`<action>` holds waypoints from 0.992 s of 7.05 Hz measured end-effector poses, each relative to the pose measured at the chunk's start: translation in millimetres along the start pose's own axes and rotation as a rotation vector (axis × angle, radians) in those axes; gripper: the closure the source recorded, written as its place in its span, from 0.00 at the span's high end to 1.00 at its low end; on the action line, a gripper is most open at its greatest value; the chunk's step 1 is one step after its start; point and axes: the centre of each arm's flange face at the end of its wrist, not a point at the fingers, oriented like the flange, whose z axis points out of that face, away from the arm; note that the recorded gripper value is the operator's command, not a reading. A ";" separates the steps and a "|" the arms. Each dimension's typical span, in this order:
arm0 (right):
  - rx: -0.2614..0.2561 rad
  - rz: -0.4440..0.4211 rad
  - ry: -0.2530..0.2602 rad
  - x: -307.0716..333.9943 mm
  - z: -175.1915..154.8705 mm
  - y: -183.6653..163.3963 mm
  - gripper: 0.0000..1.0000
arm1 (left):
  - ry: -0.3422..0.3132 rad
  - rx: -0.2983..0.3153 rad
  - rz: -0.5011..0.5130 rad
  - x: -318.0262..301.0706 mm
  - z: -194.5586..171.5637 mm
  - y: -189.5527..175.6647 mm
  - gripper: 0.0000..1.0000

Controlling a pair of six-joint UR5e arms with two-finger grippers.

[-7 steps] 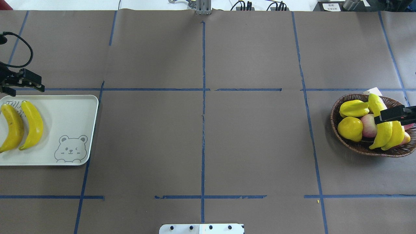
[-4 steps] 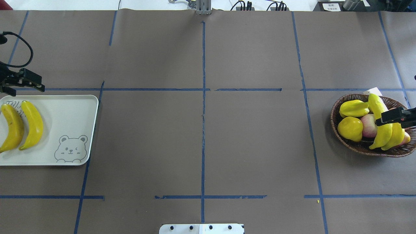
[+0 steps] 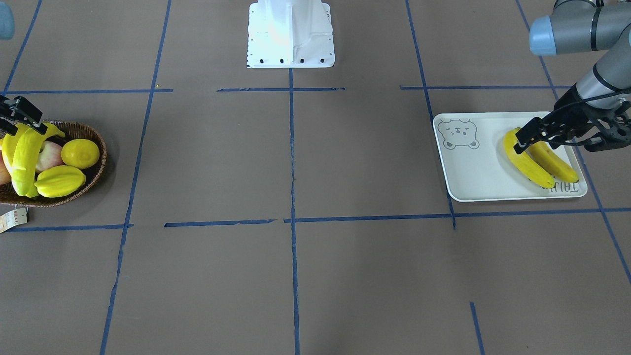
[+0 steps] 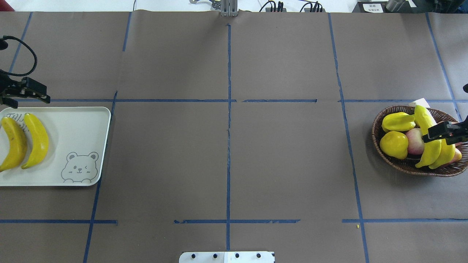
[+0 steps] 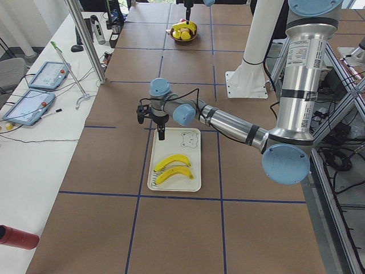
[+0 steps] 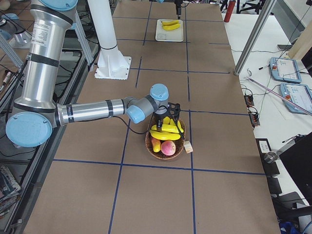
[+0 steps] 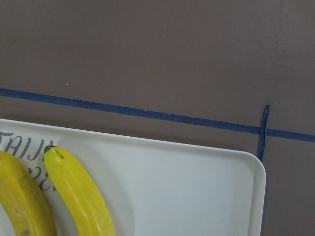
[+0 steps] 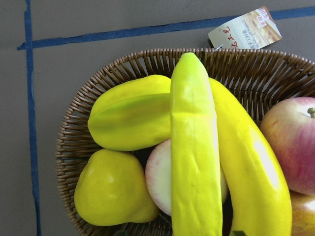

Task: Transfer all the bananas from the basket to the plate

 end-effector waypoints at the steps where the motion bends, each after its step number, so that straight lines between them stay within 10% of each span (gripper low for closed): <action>1: -0.008 -0.001 0.003 -0.9 4.8 -0.7 0.77 | 0.000 0.000 0.000 0.0 0.0 0.0 1.00; 4: -0.023 -0.010 0.008 -1.0 15.4 -3.0 0.77 | 0.000 0.000 0.000 -0.3 0.2 0.0 1.00; 7: -0.025 -0.010 0.010 1.6 16.7 -2.2 0.22 | 0.000 0.001 0.001 0.0 -0.1 -0.1 1.00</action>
